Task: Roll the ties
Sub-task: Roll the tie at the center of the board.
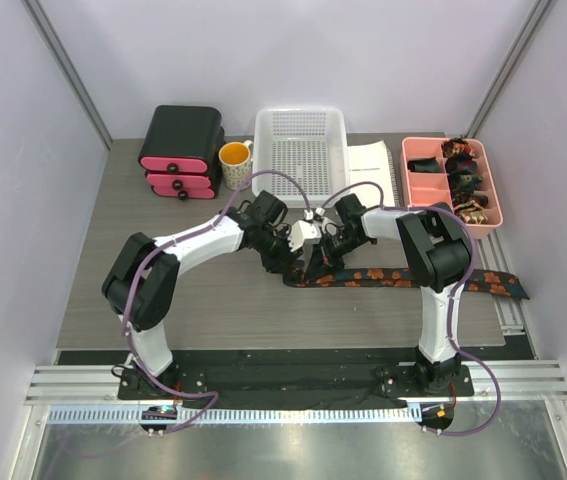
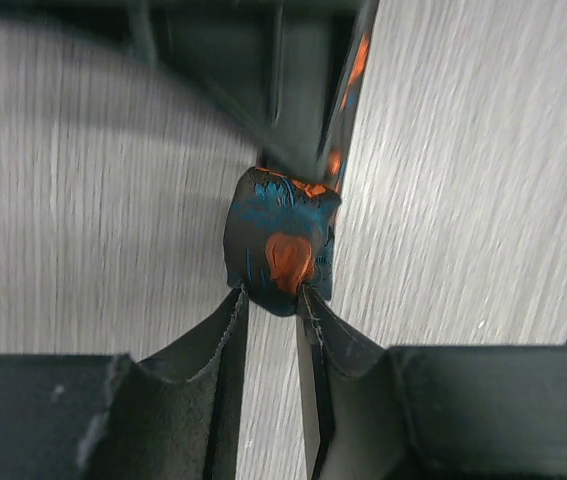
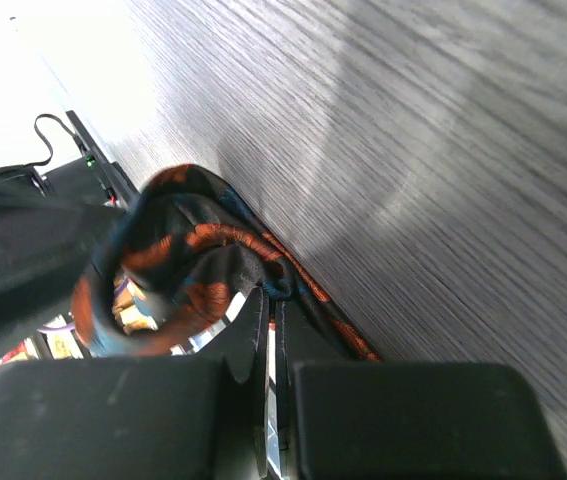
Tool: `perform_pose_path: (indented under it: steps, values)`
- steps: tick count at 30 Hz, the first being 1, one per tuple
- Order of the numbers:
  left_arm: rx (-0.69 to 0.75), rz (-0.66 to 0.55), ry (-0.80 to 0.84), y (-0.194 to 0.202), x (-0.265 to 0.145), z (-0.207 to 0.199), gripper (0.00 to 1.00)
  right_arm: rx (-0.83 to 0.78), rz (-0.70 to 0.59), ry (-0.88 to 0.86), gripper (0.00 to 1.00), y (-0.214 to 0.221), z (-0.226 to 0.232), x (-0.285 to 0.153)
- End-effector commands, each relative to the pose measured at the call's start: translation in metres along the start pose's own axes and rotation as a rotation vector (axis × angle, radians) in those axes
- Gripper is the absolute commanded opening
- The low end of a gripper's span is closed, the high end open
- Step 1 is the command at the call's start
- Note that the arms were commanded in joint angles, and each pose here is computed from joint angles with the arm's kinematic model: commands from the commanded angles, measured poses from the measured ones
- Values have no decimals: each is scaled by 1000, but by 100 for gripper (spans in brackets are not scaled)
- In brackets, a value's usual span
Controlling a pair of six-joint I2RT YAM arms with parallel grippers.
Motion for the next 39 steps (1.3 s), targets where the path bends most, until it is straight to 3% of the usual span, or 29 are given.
perform_pose_path:
  steps: [1, 12, 20, 32, 37, 39]
  values:
    - [-5, -61, 55, -22, 16, -3, 25, 54, 19, 159, 1, 5, -29, 15]
    - [-61, 80, 41, -1, 55, -8, 23, 73, 1, 54, 3, 3, -12, -1]
    - [-57, 122, 38, 12, 58, -14, 21, 68, -36, -42, 32, 8, 16, -36]
    - [-27, 138, 25, 11, 60, -17, 21, 146, -75, -86, 51, -1, 21, -43]
    - [-24, 141, 15, 11, 61, -17, 22, 139, -49, -67, 51, -4, 21, -28]
    - [-25, 142, 13, 11, 61, -17, 21, 117, -41, -43, 43, -2, 17, -26]
Point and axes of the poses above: each gripper's point midway between its finger pads, its own x axis out along the fingers, its own z axis along the line the jaws close on, y = z × x, the point moved 9 cm from there along -x, back along the fingers, and after that the axes turned 5 degrees about x, right-handed, at the moved point
